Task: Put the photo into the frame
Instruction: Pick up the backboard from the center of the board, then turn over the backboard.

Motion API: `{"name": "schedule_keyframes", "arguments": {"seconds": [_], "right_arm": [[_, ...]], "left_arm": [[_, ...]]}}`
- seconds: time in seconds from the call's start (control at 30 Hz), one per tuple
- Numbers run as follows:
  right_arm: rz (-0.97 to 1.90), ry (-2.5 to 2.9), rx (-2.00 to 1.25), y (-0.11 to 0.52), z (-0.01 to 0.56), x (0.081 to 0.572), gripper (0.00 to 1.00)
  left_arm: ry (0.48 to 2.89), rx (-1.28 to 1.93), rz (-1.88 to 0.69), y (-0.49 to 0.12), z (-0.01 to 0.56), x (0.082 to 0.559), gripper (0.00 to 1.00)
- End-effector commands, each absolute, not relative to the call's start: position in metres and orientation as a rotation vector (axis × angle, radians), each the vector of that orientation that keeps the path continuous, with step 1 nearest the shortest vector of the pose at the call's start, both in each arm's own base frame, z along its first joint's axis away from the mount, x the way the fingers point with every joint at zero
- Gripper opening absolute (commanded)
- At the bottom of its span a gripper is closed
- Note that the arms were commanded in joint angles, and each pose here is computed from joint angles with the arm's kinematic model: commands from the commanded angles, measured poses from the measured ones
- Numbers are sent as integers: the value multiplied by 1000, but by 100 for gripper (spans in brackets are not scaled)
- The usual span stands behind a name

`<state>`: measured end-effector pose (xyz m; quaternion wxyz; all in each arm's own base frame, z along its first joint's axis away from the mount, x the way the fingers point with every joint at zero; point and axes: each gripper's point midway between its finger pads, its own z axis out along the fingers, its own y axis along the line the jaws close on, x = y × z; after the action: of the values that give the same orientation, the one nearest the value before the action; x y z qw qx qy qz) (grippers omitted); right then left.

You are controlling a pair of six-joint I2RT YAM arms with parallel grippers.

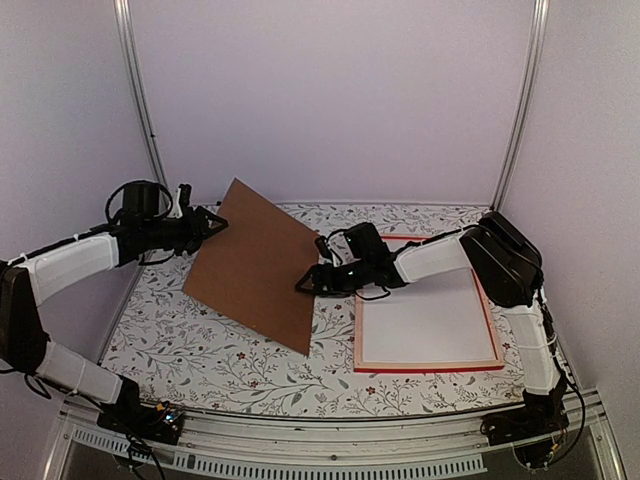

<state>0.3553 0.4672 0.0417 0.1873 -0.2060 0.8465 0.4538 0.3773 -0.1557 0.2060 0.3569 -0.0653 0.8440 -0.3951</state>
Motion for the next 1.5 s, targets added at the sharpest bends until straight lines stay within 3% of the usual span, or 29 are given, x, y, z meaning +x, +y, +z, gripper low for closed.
{"name": "schedule_keyframes", "arguments": {"seconds": [0.0, 0.27, 0.47, 1.0, 1.47], "right_arm": [[1282, 2494, -597, 464, 24, 328, 83], [1259, 2483, -618, 464, 32, 330, 83], [1267, 2454, -650, 464, 55, 329, 90], [1182, 2418, -682, 453, 100, 332, 93], [1181, 2405, -666, 454, 122, 338, 93]], "left_arm": [[2236, -147, -931, -160, 210, 377, 49], [2276, -117, -799, -156, 217, 377, 20], [2278, -100, -701, -147, 229, 378, 0], [2278, -25, -482, -118, 307, 356, 0], [2300, 26, -525, -145, 302, 349, 2]]}}
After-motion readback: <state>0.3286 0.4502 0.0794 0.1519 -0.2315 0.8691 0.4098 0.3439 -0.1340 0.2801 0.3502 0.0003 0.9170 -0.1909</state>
